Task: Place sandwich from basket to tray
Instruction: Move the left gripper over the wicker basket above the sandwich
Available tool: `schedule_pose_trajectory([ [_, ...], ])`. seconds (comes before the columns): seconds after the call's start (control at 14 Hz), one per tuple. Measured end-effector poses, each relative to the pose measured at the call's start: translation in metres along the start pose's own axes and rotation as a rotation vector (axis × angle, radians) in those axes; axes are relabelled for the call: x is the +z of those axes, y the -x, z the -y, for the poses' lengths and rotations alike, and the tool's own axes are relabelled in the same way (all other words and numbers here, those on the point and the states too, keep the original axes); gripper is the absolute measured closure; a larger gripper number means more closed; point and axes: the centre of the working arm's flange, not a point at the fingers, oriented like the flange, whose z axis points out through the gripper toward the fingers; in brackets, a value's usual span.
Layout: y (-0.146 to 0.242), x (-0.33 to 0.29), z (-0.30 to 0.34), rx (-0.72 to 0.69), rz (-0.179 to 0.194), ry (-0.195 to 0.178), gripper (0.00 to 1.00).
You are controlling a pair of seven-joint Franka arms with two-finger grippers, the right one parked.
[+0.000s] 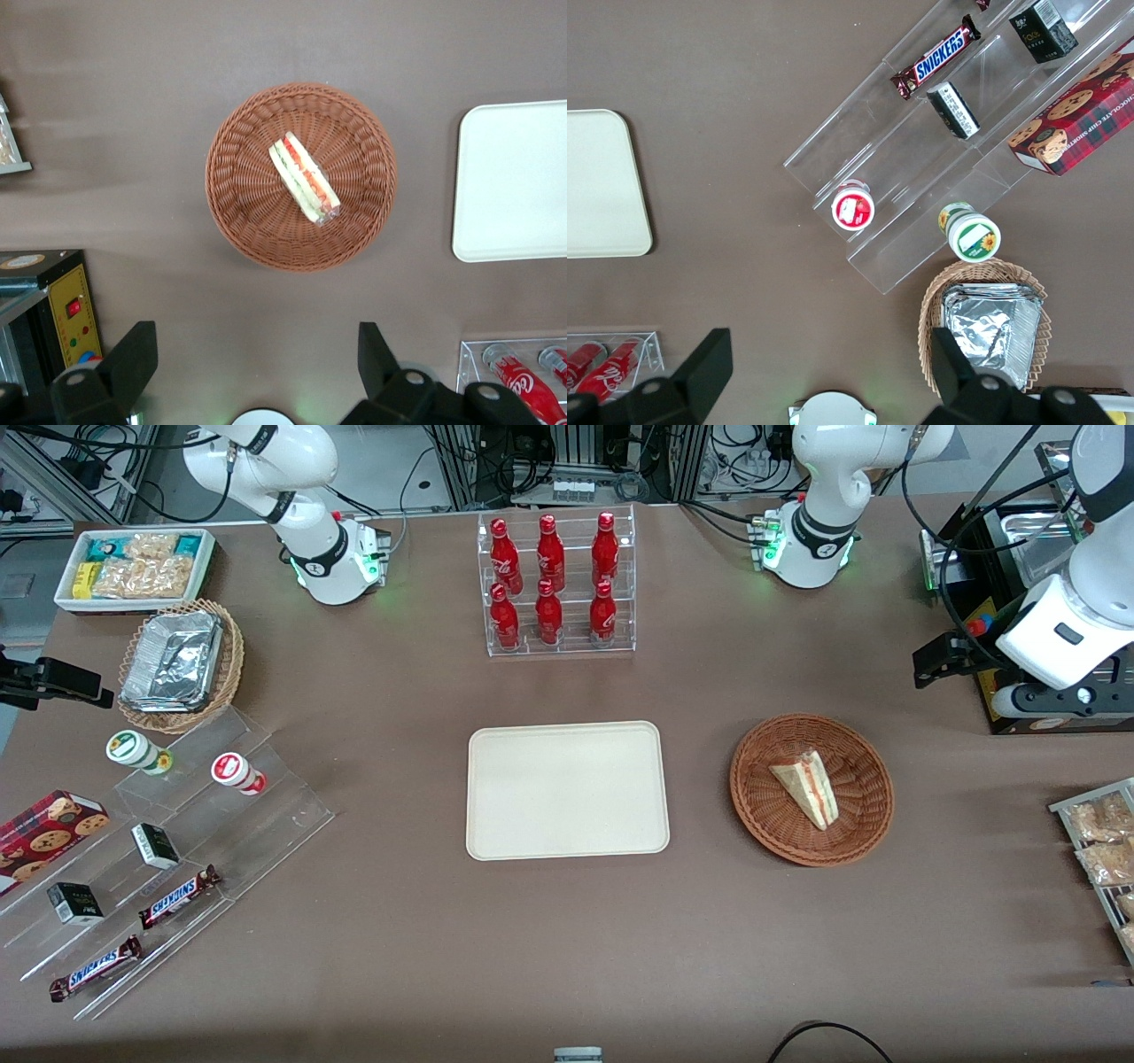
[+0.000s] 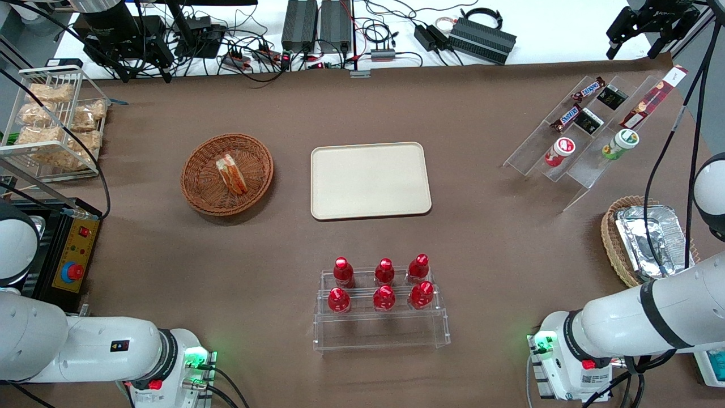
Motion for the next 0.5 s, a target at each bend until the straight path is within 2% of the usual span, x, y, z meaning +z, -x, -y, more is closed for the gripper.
schedule_pose_trajectory([
  [0.14, -0.001, 0.001, 0.000, 0.000, -0.001, 0.000, 0.00],
  [0.5, -0.025, 0.042, -0.002, 0.003, 0.034, 0.005, 0.00],
])
